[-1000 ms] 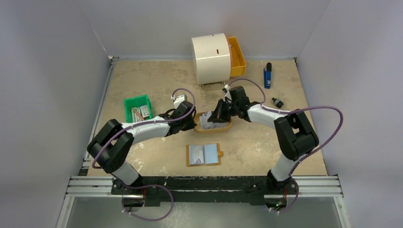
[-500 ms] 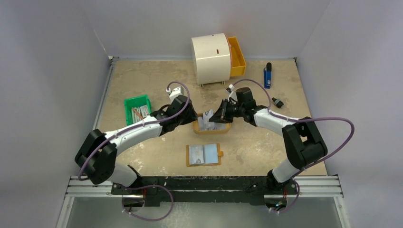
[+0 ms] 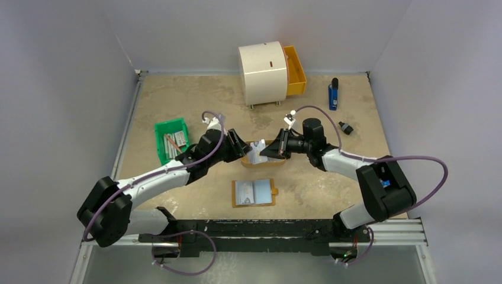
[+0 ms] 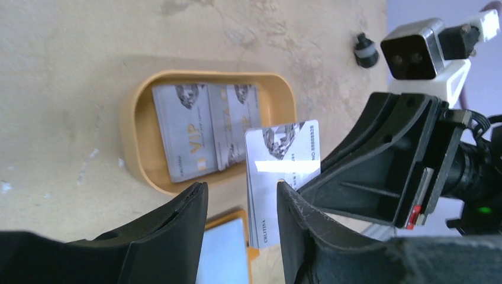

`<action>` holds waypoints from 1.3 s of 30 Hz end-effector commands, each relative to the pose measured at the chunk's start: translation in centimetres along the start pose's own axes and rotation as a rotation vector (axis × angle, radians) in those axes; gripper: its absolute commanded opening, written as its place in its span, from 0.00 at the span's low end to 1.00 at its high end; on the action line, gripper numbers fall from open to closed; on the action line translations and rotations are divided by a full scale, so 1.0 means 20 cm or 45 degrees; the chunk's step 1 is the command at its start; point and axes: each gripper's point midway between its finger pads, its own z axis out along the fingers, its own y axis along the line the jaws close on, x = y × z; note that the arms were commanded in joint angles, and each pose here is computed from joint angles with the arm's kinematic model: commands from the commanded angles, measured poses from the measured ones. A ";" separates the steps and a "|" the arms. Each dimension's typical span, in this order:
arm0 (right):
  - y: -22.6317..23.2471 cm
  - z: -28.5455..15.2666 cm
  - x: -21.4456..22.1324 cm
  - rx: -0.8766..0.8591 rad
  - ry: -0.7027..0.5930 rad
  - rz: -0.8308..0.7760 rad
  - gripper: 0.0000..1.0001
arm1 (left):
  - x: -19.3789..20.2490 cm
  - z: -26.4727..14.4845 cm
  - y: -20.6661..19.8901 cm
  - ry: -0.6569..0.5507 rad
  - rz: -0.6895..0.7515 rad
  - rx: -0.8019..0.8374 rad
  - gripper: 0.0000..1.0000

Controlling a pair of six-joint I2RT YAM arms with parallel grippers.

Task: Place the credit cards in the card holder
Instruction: Pick up the credit card from the storage box.

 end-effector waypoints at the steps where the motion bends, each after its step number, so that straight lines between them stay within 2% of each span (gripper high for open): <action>1: 0.26 -0.07 -0.04 -0.244 -0.045 -0.122 0.00 | -0.06 -0.10 -0.26 -0.019 -0.089 0.373 0.46; 7: 0.35 -0.11 -0.01 -0.356 -0.025 -0.151 0.00 | -0.07 -0.21 -0.39 -0.016 -0.195 0.652 0.46; 12: 0.41 -0.15 0.01 -0.457 -0.028 -0.134 0.00 | -0.06 -0.29 -0.47 0.017 -0.265 0.846 0.39; 17: 0.41 -0.16 0.03 -0.462 -0.022 -0.115 0.00 | -0.09 -0.32 -0.46 -0.018 -0.293 0.860 0.18; 22: 0.39 -0.16 0.03 -0.418 -0.018 -0.133 0.00 | -0.09 -0.32 -0.47 -0.022 -0.278 0.852 0.05; 27: 0.39 -0.15 0.02 -0.374 -0.026 -0.154 0.30 | -0.10 -0.32 -0.47 -0.031 -0.275 0.852 0.00; 30: 0.38 -0.15 0.00 -0.328 -0.032 -0.157 0.35 | -0.11 -0.32 -0.47 -0.034 -0.275 0.849 0.00; 36: 0.35 -0.15 0.01 -0.305 -0.027 -0.120 0.21 | -0.11 -0.34 -0.47 -0.039 -0.269 0.850 0.00; 39: 0.33 -0.15 0.02 -0.294 -0.037 -0.104 0.19 | -0.12 -0.35 -0.47 -0.046 -0.259 0.842 0.00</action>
